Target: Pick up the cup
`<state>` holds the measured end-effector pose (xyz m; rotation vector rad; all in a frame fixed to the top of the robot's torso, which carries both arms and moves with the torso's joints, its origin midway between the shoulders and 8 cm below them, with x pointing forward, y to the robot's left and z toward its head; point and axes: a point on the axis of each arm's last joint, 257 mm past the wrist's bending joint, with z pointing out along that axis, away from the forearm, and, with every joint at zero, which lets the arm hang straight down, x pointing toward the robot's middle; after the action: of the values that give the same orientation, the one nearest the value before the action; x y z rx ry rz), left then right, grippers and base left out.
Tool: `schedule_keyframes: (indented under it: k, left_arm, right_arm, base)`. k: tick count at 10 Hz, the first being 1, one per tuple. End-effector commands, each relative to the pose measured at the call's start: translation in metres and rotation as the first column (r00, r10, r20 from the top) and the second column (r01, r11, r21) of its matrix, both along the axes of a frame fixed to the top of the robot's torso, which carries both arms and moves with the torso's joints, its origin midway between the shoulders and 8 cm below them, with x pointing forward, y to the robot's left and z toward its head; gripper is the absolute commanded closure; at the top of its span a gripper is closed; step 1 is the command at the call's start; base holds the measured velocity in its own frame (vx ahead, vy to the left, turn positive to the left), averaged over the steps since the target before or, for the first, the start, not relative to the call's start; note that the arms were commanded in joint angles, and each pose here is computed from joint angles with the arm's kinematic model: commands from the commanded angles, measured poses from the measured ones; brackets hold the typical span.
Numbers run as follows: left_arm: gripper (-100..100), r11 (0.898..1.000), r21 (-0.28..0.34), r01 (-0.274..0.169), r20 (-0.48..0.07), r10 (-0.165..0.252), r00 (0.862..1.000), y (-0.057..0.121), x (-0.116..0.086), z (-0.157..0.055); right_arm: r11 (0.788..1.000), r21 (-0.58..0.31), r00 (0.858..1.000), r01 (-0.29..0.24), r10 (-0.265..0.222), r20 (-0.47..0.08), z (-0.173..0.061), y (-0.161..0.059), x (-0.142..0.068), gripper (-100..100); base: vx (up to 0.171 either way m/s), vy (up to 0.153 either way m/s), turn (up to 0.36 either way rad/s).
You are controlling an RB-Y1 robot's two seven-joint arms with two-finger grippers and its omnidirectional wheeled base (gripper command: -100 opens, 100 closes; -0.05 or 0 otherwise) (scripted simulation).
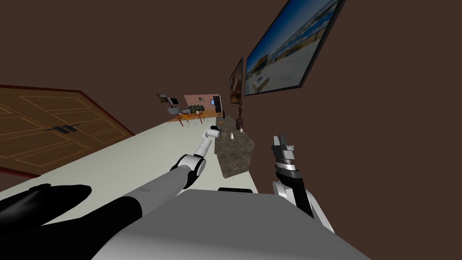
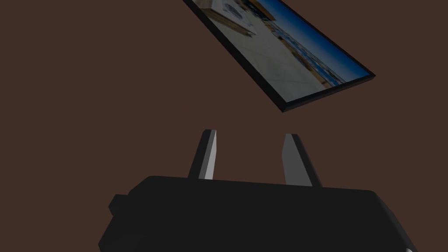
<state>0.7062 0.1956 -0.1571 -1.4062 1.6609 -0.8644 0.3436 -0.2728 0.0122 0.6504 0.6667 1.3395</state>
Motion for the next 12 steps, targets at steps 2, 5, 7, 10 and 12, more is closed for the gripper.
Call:
schedule_keyframes:
  k: [2, 5, 7, 10, 12]
  left_arm:
    - [-100, 1.000, 0.012, -0.016, -0.074, 0.017, 0.997, 0.007, 0.000, -0.012]
    - [-100, 0.999, 0.022, -0.030, -0.139, 0.033, 0.990, 0.012, -0.002, -0.024]
    - [-100, 0.999, 0.031, -0.040, -0.189, 0.045, 0.981, 0.017, -0.004, -0.030]
    - [-100, 0.997, 0.046, -0.054, -0.274, 0.065, 0.960, 0.024, -0.009, -0.039]
    - [-100, 0.997, 0.051, -0.059, -0.307, 0.072, 0.949, 0.028, -0.012, -0.040]
  right_arm:
    - [1.000, 0.000, 1.000, 0.000, 0.000, 0.000, 0.000, 0.000, 0.000, 0]
    - [1.000, 0.000, 1.000, 0.000, 0.000, 0.000, 0.000, 0.000, 0.000, 0]
    - [1.000, 0.000, 1.000, 0.000, 0.000, 0.000, 0.000, 0.000, 0.000, 0]
    - [1.000, 0.000, 1.000, 0.000, 0.000, 0.000, 0.000, 0.000, 0.000, 0]
    - [1.000, 0.000, 1.000, 0.000, 0.000, 0.000, 0.000, 0.000, 0.000, 0]
  base:
    - [0.010, -0.042, -0.002]
    - [0.008, -0.021, -0.001]
    - [0.021, -0.036, -0.002]
    - [0.023, -0.039, -0.004]
    - [0.016, -0.031, -0.003]
